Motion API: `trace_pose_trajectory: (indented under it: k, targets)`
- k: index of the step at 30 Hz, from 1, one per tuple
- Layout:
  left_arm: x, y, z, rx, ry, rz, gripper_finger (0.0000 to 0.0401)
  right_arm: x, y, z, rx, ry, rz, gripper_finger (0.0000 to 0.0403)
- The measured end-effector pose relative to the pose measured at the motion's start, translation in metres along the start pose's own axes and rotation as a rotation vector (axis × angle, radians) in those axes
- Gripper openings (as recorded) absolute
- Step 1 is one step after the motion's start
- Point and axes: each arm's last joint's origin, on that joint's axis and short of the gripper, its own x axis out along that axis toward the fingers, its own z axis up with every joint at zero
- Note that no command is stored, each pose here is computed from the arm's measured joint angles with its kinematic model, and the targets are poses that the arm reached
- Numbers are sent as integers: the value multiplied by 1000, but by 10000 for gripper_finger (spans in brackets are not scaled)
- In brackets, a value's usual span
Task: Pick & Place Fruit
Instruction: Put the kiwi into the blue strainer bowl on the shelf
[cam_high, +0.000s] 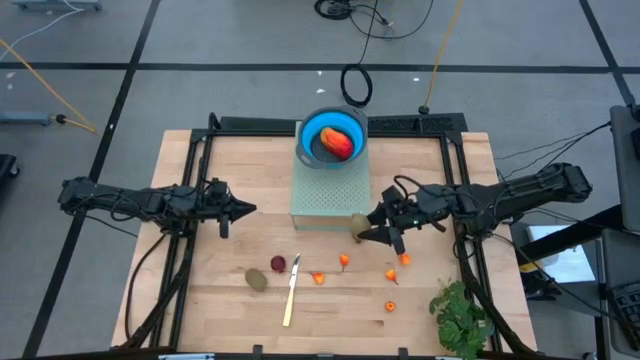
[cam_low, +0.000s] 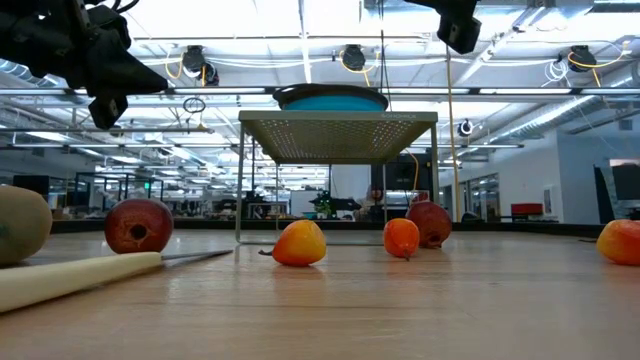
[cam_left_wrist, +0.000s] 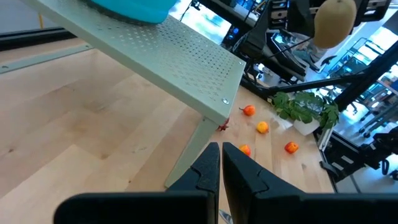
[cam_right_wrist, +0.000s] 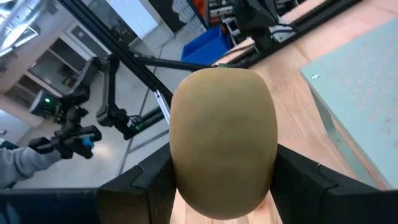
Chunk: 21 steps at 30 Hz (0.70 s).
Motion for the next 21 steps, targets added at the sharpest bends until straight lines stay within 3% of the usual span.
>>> trace_pose_trajectory:
  k: [13,21]
  targets:
    - [0,0,0,-82,1,-2,17,0,0,0,-14,-10,-12,204]
    - [0,-1,1,-107,-8,-18,28,0,-3,2,-167,-66,-97,204]
